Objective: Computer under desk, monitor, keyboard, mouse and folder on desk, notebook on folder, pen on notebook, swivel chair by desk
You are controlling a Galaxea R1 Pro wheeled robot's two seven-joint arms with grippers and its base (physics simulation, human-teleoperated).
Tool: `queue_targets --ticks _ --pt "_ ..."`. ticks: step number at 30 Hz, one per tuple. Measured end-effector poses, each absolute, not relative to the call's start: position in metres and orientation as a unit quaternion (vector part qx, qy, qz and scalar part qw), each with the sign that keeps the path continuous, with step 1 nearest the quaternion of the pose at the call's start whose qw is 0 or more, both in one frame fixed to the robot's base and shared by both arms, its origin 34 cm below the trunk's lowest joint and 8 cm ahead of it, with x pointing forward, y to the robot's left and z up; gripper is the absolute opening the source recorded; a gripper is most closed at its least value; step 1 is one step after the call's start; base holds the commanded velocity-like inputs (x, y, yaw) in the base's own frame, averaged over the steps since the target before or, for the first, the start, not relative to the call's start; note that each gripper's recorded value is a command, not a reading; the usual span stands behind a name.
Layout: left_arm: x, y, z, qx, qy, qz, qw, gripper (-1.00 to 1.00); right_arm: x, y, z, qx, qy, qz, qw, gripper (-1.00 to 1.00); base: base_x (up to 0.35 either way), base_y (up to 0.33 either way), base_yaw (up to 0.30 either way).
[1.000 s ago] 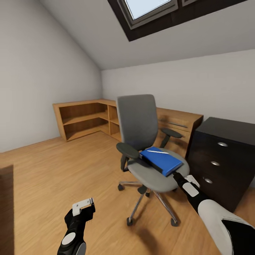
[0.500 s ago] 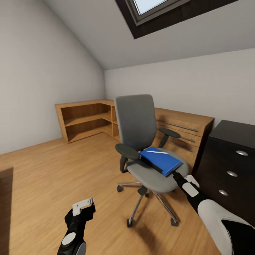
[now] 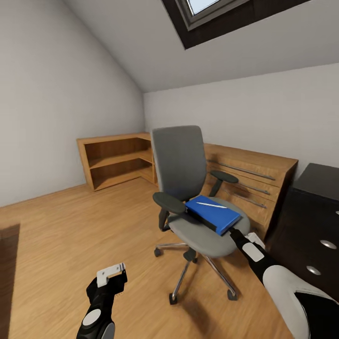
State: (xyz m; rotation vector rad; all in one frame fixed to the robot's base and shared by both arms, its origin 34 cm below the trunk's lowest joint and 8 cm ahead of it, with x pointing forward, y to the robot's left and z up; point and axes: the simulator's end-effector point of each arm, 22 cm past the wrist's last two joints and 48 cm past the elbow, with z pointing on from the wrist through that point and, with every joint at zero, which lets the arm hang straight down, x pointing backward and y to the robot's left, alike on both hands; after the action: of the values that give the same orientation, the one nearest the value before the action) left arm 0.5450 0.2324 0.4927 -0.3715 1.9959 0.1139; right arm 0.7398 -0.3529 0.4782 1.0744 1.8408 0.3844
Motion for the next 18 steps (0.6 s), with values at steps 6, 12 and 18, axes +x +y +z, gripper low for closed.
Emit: queue_targets --ticks 6,12,18 --pt "0.545 0.2324 0.4927 -0.155 0.835 0.048 0.526 1.0 0.7397 -0.3533 0.4781 0.439 0.751 0.156 0.469 1.0 0.318 0.0 0.218" --pt "0.545 0.2324 0.4928 -0.155 0.835 0.048 0.526 1.0 0.7397 -0.353 0.4781 0.438 0.751 0.156 0.469 1.0 0.32 0.0 0.114" --pt "0.545 0.2324 0.4929 -0.155 0.835 0.048 0.526 1.0 0.7396 -0.3542 0.4785 0.437 0.751 0.154 0.47 1.0 0.31 0.045 0.005"
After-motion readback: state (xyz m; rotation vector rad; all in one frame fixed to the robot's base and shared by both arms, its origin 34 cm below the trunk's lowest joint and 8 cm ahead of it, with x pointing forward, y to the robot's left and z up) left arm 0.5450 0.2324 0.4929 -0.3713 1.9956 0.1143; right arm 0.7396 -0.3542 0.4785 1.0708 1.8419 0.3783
